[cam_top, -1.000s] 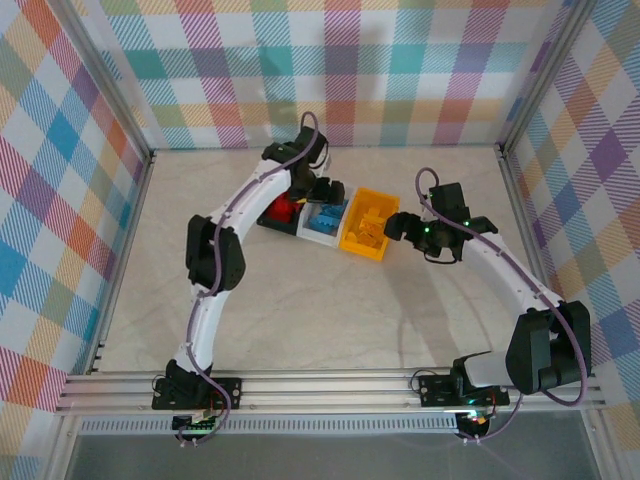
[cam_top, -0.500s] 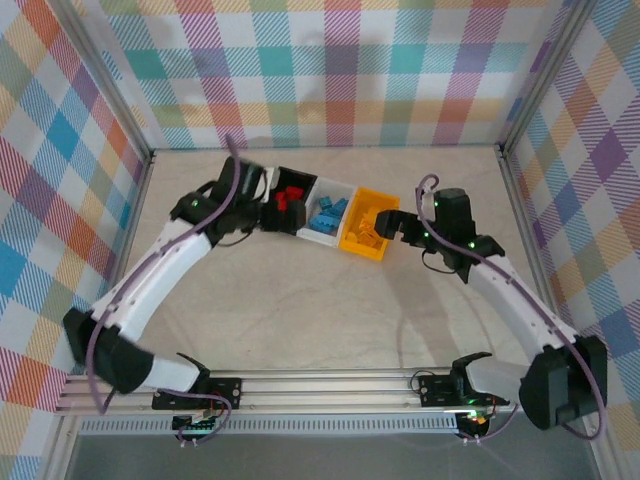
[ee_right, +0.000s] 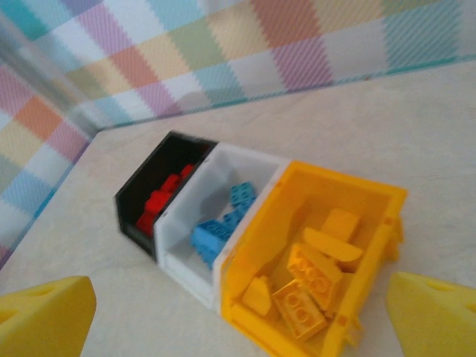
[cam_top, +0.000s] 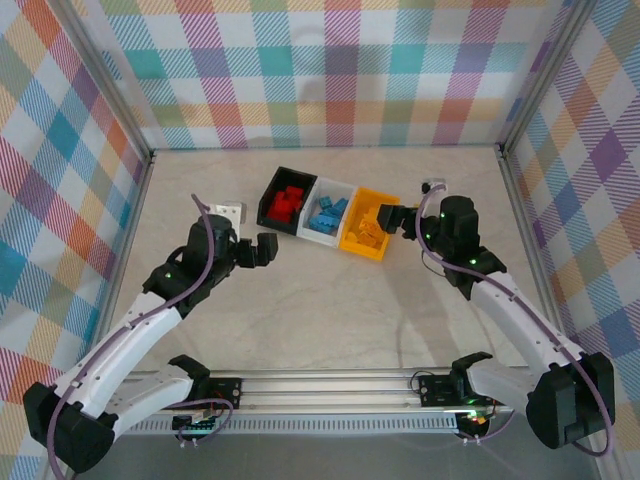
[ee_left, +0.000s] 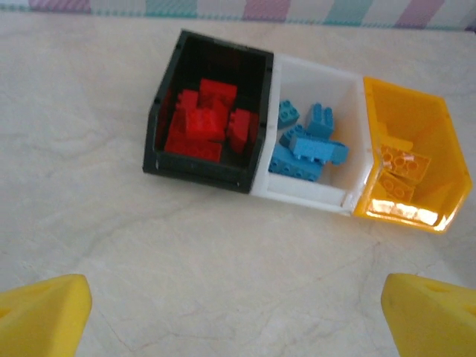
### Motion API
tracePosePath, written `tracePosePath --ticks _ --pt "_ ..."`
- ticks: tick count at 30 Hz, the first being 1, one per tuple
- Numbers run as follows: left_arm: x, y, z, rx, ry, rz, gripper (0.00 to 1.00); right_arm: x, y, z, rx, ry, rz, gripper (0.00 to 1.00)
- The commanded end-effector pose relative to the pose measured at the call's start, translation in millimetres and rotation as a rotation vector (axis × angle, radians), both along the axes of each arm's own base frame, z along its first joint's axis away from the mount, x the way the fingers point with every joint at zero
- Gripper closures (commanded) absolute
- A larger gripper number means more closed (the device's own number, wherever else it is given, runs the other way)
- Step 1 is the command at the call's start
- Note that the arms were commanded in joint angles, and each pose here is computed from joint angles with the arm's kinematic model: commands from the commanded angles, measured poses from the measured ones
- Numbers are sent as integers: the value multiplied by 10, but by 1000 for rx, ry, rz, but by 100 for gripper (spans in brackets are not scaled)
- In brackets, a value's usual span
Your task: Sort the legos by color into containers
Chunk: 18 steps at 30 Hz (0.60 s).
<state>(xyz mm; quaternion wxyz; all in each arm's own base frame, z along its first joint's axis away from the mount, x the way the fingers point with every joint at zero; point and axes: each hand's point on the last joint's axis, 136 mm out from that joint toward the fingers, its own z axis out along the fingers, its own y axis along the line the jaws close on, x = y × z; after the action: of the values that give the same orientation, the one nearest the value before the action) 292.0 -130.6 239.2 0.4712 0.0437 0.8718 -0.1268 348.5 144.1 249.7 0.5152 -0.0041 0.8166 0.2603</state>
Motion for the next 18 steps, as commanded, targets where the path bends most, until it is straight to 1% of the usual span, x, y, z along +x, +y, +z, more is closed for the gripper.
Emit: tracePosePath --ticks 1,3,5,7,8,10,12,15,18 --pt "80 101 119 22 -82 61 0 119 -240 144 -20 -73 -149 0" --pt "99 168 105 34 -78 104 0 107 -194 196 -161 -169 -69 0" --pt "106 182 115 72 -87 90 0 93 -249 219 -335 -268 -25 0" --pt "115 233 99 101 -91 107 0 104 -401 116 -450 -249 5 0" --pt "117 270 83 116 -90 120 0 118 -511 66 -492 -235 -9 0" --pt "121 298 59 128 -91 125 0 154 -751 -21 -526 -212 -75 0" --pt "125 333 35 132 -94 136 0 188 -968 -123 -514 -188 -141 0" --pt "145 393 3 126 -102 162 0 245 -1102 -348 -523 -155 -154 0" --pt "168 496 -33 108 -105 205 0 325 -1154 -616 -495 -95 -161 1"
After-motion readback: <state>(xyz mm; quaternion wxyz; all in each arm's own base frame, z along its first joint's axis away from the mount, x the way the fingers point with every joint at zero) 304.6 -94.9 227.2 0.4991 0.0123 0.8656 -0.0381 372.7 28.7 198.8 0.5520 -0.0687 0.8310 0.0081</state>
